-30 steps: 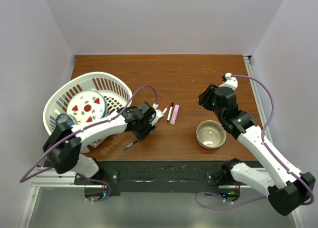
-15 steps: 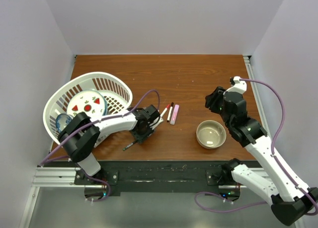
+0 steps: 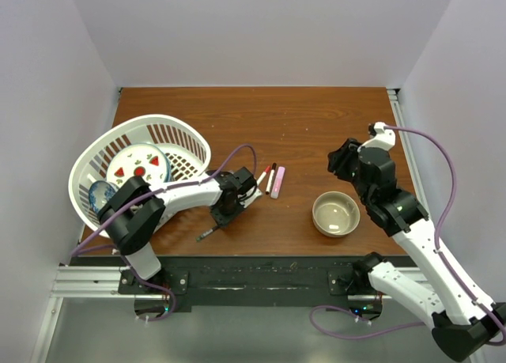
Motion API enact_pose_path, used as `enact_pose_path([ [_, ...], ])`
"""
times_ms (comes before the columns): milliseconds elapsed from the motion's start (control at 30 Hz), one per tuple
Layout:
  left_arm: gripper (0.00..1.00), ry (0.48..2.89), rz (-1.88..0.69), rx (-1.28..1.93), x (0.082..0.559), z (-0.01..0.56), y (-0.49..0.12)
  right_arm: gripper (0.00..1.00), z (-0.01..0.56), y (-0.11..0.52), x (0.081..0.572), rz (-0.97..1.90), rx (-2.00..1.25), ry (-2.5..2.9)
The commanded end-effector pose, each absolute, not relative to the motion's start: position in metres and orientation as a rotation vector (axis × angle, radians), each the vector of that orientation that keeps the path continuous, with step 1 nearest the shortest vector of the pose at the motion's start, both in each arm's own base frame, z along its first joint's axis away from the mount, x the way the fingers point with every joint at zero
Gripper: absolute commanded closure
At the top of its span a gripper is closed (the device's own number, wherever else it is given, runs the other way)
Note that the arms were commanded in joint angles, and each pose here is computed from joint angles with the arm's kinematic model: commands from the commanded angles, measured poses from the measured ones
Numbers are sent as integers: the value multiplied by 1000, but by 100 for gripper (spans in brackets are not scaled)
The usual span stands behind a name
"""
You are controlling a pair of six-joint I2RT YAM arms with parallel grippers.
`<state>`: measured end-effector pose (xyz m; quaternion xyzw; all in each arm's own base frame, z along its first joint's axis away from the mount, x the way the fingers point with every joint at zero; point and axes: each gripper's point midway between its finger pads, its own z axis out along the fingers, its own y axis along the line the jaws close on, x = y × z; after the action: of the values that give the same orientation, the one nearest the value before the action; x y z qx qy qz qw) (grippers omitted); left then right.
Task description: Insert the pens into the pen caps
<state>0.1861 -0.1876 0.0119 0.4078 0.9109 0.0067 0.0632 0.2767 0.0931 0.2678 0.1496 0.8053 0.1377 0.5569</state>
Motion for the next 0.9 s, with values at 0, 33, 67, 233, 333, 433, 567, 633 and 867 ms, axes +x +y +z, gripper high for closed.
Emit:
enact_pose_path([
  [0,89,2785,-15,1262,181,-1,-194,54,294,89,273,347,361,1836],
  [33,92,2790,-18,1244,182,0,-195,54,294,91,272,362,347,1843],
  [67,100,2792,-25,1235,182,0,-197,54,291,94,272,370,334,1851],
  [233,100,2737,-112,1128,194,24,-216,53,287,120,263,509,181,1858],
  [333,100,2643,-207,1026,208,54,-234,51,289,149,248,683,19,1835],
  [433,100,2537,-372,921,217,89,-257,50,290,176,227,868,-122,1802],
  [567,100,2391,-581,811,225,137,-282,46,284,204,205,1087,-247,1733],
  [633,100,2350,-668,750,225,157,-290,43,285,218,192,1208,-319,1687],
  [867,100,2046,-1035,548,223,246,-323,38,274,237,180,1401,-368,1629],
])
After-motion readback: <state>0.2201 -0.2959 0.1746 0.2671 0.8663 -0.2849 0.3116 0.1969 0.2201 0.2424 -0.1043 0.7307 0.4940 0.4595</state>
